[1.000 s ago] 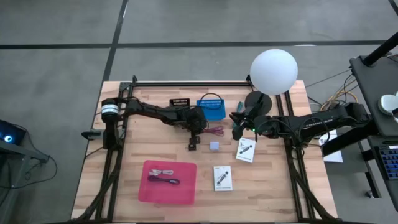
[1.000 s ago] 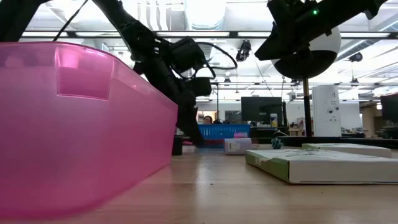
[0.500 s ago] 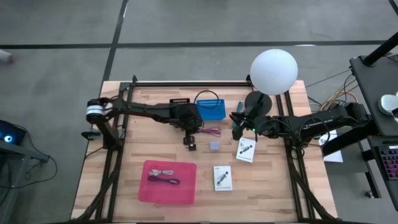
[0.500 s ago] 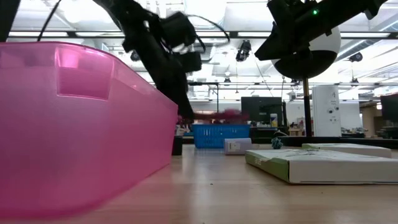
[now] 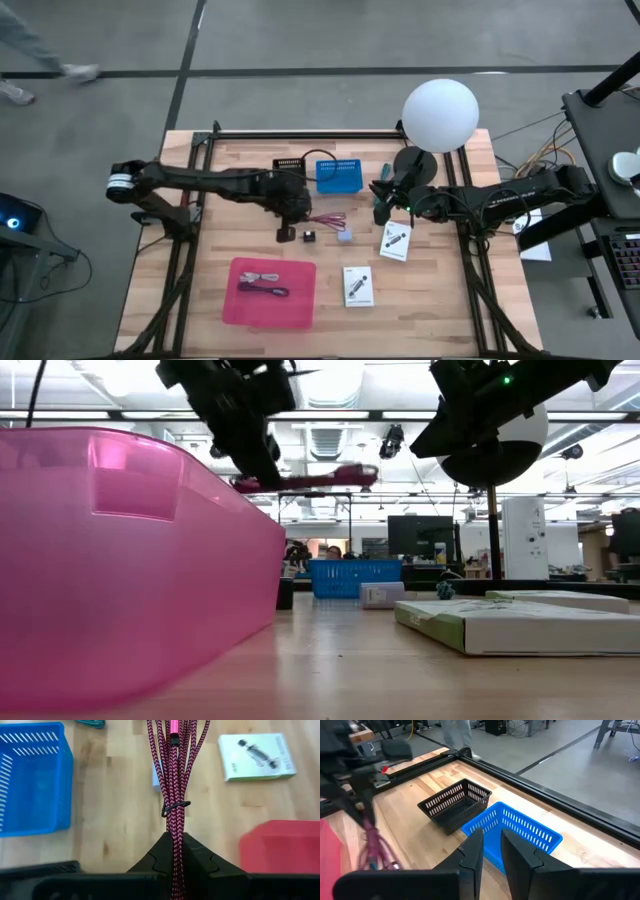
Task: Pick and place items into bin
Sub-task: Put the pink charger cable into the pink bin
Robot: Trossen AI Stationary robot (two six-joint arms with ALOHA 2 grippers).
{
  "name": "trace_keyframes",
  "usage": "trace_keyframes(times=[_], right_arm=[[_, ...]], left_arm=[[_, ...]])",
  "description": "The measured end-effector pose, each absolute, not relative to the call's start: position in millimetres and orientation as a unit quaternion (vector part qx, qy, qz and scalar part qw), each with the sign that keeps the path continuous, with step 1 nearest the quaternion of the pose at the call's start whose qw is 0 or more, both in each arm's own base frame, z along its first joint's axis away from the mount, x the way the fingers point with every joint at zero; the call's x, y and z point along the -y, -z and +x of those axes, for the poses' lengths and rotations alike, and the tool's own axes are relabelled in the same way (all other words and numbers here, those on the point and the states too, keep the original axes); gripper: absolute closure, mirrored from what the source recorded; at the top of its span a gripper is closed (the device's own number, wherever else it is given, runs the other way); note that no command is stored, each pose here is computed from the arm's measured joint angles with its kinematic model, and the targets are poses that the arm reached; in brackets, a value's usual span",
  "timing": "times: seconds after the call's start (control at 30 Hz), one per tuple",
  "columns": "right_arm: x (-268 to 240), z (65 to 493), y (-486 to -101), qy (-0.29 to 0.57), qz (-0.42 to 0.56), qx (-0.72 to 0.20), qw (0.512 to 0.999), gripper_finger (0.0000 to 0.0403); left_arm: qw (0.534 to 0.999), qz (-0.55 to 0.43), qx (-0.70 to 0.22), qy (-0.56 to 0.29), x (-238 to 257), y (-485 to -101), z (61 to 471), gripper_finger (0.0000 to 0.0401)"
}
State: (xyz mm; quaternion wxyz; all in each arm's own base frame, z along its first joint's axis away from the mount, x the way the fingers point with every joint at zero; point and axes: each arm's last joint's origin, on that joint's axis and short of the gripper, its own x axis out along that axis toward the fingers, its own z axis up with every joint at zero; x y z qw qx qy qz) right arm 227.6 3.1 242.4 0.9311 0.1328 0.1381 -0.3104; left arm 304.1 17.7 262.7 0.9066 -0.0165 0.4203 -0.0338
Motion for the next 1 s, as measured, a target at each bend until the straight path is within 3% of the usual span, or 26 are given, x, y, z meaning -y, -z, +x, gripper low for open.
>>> trace_keyframes(times=[1.0], right_arm=[[-3,228,-242,0.311,0.138,-0.137,0.930,0.0346]], left_arm=[[0.852,-0.097,-0.511,0.058,59,-262,273,0.0388]])
